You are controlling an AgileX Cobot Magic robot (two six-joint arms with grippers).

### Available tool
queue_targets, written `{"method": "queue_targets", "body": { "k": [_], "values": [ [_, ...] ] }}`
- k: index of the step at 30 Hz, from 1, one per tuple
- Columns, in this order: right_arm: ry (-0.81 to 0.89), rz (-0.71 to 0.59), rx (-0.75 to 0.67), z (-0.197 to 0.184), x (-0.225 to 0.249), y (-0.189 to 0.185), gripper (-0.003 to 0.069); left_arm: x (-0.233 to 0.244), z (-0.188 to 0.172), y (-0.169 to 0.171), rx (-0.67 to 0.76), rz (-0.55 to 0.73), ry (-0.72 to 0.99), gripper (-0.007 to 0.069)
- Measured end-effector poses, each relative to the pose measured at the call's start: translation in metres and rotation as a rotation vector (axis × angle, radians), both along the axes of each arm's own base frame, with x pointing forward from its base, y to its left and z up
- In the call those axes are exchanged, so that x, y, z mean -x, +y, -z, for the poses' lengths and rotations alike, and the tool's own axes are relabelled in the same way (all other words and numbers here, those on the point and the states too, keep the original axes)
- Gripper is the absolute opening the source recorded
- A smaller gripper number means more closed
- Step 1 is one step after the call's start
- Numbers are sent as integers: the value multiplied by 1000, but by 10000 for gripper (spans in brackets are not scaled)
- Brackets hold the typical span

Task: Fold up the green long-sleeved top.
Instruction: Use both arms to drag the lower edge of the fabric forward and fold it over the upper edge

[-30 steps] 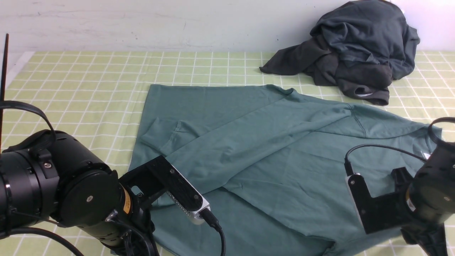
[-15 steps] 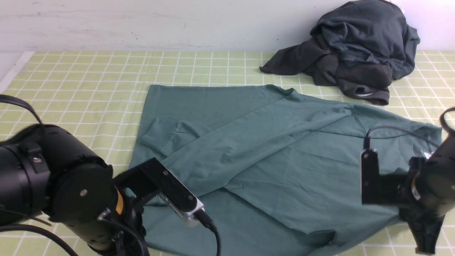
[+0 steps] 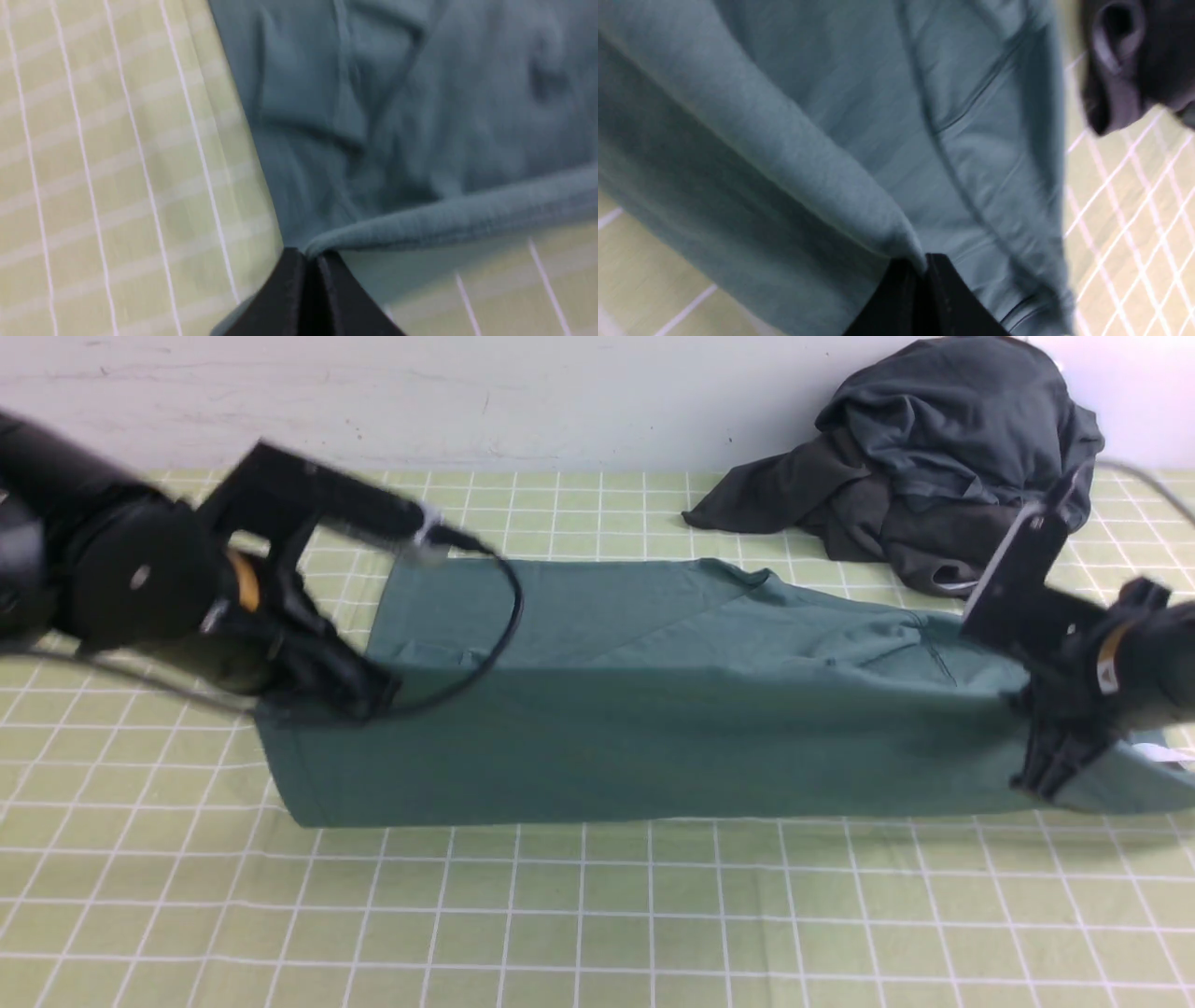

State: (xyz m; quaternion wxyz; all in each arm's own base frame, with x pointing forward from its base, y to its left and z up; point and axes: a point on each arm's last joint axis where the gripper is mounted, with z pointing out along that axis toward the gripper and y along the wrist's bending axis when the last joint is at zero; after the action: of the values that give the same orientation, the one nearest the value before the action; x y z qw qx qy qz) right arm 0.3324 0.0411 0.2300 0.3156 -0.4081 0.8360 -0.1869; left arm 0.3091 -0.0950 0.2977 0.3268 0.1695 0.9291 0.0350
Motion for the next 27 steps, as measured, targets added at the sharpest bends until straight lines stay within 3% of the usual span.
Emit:
{"method": "queue_targets", "body": {
  "k": [11,15,19,22,27],
  "values": [
    [-96,-17,39,14,-91,-5,-3,-140,29,-9,-63,-70,-59,-1],
    [-104,33,23,30,-131,-6,8,-192,66,-11,-31,-132,-80,11],
    [-85,131,-29,50,-155,-8,76,-220,96,-10,-36,-143,-102,102],
    [-59,246,-66,58,-167,-12,167,-234,112,-8,-28,-163,-122,235],
    [-11,499,-93,41,-171,-23,261,-239,92,-6,-8,-227,-144,381]
  ]
}}
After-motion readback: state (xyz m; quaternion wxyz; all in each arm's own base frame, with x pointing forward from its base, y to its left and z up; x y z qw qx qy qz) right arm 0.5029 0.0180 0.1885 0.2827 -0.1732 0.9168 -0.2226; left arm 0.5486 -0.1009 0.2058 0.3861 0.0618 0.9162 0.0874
